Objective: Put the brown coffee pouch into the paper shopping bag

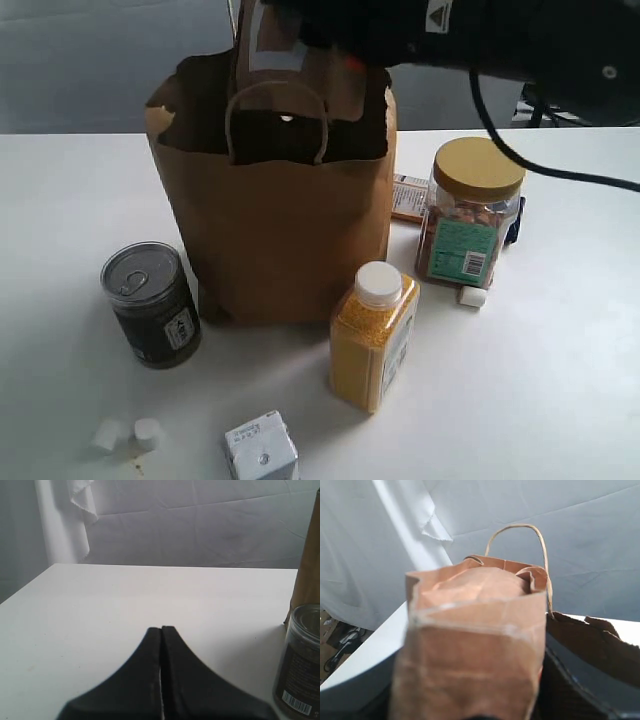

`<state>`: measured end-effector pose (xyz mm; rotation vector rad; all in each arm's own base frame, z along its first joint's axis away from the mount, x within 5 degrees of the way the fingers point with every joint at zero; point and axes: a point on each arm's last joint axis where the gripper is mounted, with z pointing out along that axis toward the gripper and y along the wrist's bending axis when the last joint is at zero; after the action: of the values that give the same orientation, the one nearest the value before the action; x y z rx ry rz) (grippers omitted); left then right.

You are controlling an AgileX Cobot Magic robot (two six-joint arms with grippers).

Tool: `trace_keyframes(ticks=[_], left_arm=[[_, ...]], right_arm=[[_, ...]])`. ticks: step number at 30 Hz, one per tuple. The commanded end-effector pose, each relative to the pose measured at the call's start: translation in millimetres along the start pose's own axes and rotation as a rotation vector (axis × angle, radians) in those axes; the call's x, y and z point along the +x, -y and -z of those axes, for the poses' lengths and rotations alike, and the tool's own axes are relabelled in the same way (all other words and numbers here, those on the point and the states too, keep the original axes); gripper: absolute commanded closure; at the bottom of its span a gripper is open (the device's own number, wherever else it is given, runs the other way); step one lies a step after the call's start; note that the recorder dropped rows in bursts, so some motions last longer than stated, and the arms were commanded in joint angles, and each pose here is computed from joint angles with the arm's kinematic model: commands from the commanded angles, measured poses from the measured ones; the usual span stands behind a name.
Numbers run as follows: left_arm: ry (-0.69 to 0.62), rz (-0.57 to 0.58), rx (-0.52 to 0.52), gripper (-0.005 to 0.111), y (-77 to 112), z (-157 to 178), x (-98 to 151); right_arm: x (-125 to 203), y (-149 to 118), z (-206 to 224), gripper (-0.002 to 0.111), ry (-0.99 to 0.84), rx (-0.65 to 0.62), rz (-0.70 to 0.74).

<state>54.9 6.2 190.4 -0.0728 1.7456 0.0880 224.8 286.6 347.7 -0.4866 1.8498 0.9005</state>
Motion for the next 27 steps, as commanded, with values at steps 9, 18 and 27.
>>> trace_keyframes(ticks=[9, 18, 27], left_arm=[[0.004, 0.000, -0.004, 0.107, -0.3, 0.0, 0.7], [0.004, 0.000, -0.004, 0.107, -0.3, 0.0, 0.7], [0.004, 0.000, -0.004, 0.107, -0.3, 0.0, 0.7]], right_arm=[[-8.7, -2.4, 10.4, 0.035, -0.010, 0.022, 0.004], [-20.4, -7.2, 24.6, 0.038, 0.033, 0.004, 0.005], [-55.3, -18.6, 88.6, 0.108, 0.128, 0.005, 0.180]])
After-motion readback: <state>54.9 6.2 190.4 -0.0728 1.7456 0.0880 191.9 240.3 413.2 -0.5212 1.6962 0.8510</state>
